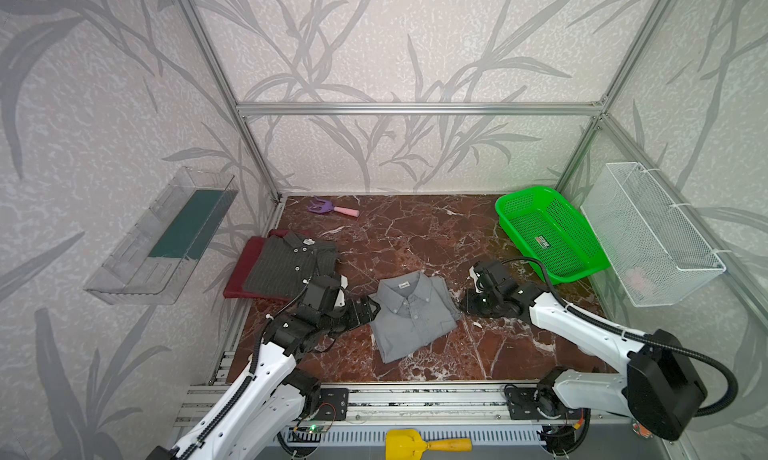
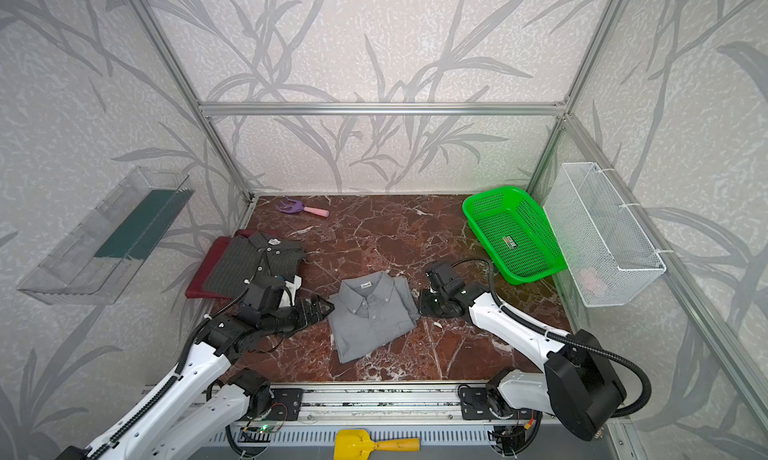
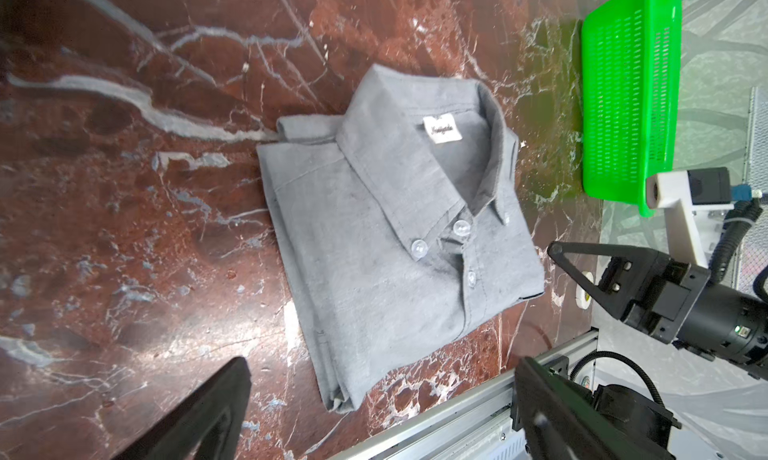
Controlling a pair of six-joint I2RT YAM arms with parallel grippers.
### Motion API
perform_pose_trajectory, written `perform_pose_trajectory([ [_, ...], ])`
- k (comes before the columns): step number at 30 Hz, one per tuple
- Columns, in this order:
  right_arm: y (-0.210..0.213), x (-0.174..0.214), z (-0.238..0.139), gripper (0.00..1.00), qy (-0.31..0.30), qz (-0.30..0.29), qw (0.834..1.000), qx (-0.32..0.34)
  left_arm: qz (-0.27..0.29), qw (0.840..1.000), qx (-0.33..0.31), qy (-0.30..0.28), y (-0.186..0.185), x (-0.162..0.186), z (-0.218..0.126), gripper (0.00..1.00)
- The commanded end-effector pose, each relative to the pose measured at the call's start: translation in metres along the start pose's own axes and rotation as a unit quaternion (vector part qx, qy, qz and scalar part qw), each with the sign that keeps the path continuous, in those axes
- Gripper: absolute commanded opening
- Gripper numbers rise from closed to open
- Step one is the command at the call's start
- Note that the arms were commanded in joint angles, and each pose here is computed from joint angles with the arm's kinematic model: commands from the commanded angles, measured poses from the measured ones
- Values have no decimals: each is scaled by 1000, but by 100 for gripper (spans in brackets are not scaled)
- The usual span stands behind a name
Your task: Fold and stack the long sleeve shirts
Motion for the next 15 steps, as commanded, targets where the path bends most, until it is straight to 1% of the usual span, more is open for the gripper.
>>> perform_pose_trajectory([
  [1, 5, -10, 17, 25, 20, -8, 1000, -15, -28, 999, 24, 9, 4, 6, 10, 98],
  [3, 7, -11, 29, 22, 44, -4, 999, -24, -36, 999, 21, 11, 11, 10, 17, 98],
  [4, 10, -11, 35, 20, 54, -2, 998, -38, -41, 999, 20, 14, 14, 12, 21, 98],
  [6, 13, -9, 42, 16, 61, 5, 996, -61, -45, 999, 21, 19, 19, 15, 28, 98],
  [8, 21, -7, 45, 12, 67, -2, 994, -82, -48, 998, 22, 21, 24, 18, 35, 98],
  [13, 44, 8, 47, 7, 72, -33, 989, -122, -47, 998, 17, 24, 31, 20, 47, 98],
  [15, 53, 14, 50, 7, 74, -37, 986, -143, -44, 999, 17, 25, 33, 20, 50, 99],
])
Point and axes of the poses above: each gripper's point midway between its finger pads, its own z axis out along the fingers, its own y axis along the line the jaws close on, x = y × z, the point moved 9 cm from there along -z, back along the fingers, and after that the axes turned 2 degrees about z, right-handed, at the moved point
